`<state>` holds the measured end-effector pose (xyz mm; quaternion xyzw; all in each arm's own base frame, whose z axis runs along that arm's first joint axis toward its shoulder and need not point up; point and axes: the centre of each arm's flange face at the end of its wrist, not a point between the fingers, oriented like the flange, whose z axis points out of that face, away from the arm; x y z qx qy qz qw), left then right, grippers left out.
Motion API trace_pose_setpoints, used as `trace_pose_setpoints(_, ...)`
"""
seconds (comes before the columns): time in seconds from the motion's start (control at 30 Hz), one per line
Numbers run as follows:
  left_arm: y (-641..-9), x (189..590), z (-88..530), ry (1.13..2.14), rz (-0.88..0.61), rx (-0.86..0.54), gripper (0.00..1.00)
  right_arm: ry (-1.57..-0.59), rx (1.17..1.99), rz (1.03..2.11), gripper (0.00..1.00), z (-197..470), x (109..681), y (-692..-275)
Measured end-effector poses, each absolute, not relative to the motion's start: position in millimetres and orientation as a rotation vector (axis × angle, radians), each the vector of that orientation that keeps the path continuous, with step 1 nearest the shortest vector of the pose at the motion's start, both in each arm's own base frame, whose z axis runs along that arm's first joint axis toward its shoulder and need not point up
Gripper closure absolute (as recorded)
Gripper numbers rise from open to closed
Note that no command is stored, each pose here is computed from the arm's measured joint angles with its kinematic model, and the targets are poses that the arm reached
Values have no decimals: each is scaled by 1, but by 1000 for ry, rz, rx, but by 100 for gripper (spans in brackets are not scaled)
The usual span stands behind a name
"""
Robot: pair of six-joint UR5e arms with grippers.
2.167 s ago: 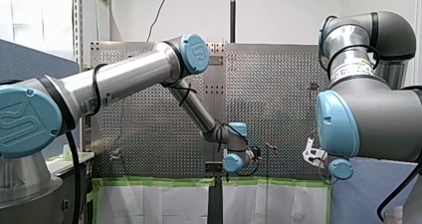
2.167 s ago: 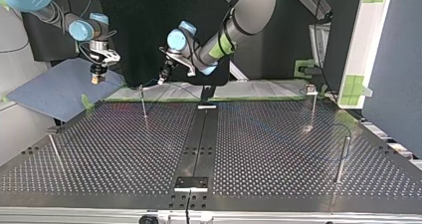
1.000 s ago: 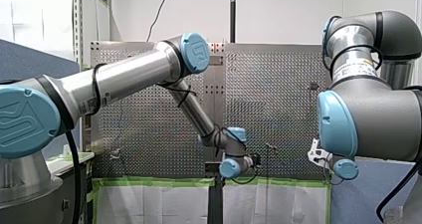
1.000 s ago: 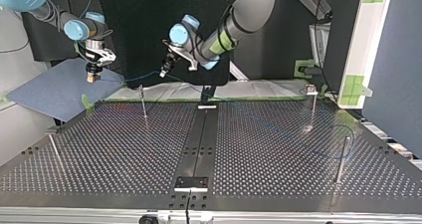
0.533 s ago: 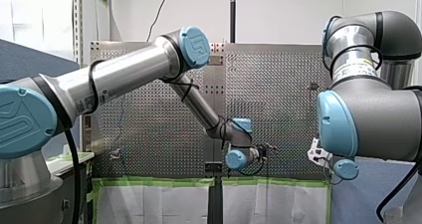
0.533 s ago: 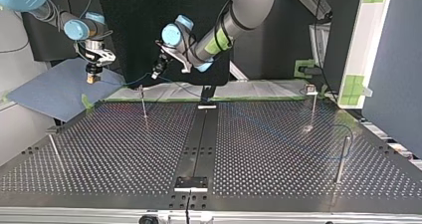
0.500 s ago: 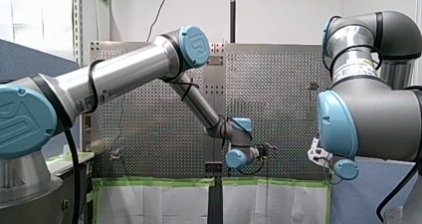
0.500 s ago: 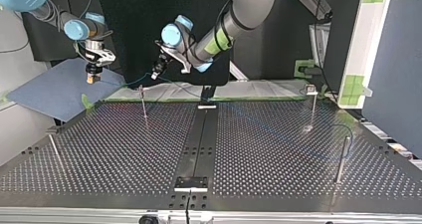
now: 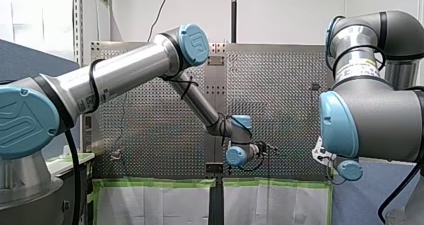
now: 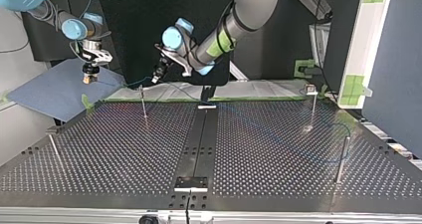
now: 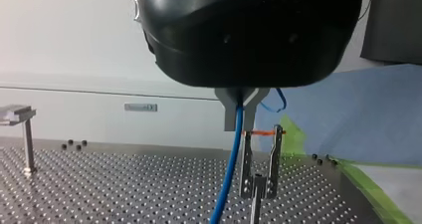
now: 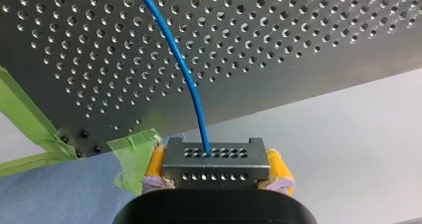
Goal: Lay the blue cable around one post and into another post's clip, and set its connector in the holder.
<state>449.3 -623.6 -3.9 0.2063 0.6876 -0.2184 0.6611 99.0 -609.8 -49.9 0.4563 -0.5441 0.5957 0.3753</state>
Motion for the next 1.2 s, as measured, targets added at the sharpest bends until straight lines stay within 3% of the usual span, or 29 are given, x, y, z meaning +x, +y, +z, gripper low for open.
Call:
trace_pose_setpoints(0.93,-610,474,-14,1563,-537,371,100,-1371,1163,1548,100,-46,100,-616)
trace_pose_setpoints(1.2,-607,478,-23,1575,-534,368,100,-1344,1204,1584,100,-44,106,-619)
